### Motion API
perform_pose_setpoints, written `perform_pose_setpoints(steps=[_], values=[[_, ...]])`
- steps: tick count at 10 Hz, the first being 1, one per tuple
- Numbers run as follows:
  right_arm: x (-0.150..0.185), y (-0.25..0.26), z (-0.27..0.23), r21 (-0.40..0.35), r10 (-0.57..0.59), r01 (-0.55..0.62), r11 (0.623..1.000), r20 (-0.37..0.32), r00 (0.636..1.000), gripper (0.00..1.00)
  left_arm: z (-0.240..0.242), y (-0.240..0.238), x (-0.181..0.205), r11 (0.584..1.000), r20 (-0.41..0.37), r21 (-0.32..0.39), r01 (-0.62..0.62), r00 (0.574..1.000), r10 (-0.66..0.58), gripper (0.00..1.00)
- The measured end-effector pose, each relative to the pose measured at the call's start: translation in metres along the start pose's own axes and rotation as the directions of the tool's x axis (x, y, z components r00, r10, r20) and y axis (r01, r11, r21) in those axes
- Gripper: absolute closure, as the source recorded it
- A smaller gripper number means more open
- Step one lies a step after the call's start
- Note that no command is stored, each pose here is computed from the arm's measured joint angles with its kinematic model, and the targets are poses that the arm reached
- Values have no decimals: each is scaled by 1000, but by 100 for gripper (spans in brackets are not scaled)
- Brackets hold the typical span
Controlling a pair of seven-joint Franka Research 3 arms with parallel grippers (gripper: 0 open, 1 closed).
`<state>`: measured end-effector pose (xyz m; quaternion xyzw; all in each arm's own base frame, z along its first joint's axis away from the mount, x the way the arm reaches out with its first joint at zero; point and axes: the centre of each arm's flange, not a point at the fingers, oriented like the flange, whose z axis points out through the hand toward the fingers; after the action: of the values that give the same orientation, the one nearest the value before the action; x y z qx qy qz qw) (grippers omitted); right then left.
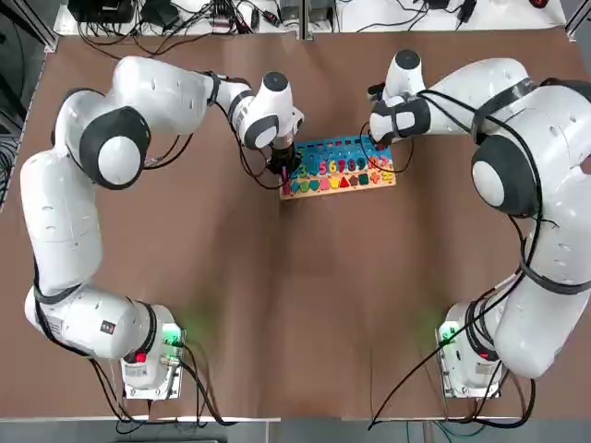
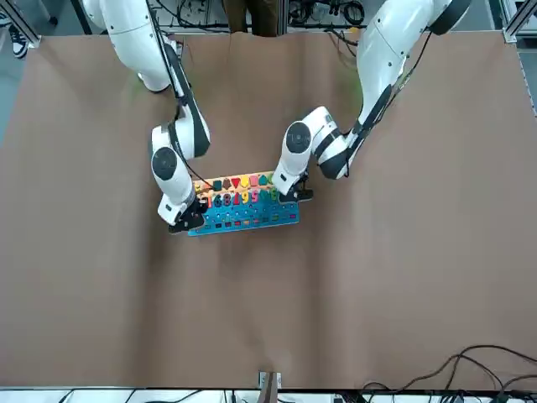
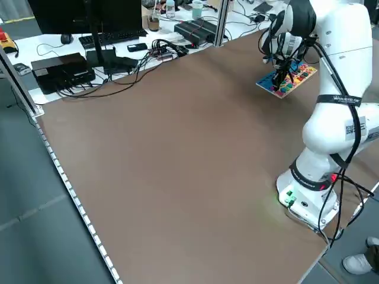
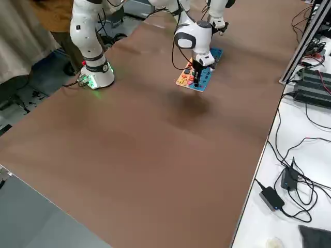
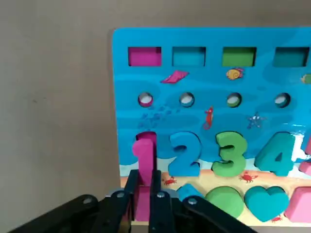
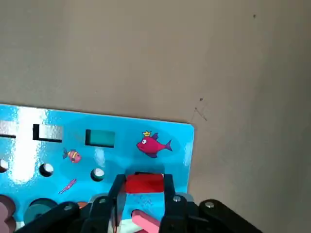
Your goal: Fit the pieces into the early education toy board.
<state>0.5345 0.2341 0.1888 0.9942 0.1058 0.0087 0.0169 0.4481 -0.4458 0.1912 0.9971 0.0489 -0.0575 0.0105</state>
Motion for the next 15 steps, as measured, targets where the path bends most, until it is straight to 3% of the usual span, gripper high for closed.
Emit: perform_pose_setpoints(steps=[15], values=[[-8, 8, 3, 1, 10, -10, 1000, -50, 999, 65, 0, 3, 6, 1000, 0, -7, 4, 1000, -4, 87]])
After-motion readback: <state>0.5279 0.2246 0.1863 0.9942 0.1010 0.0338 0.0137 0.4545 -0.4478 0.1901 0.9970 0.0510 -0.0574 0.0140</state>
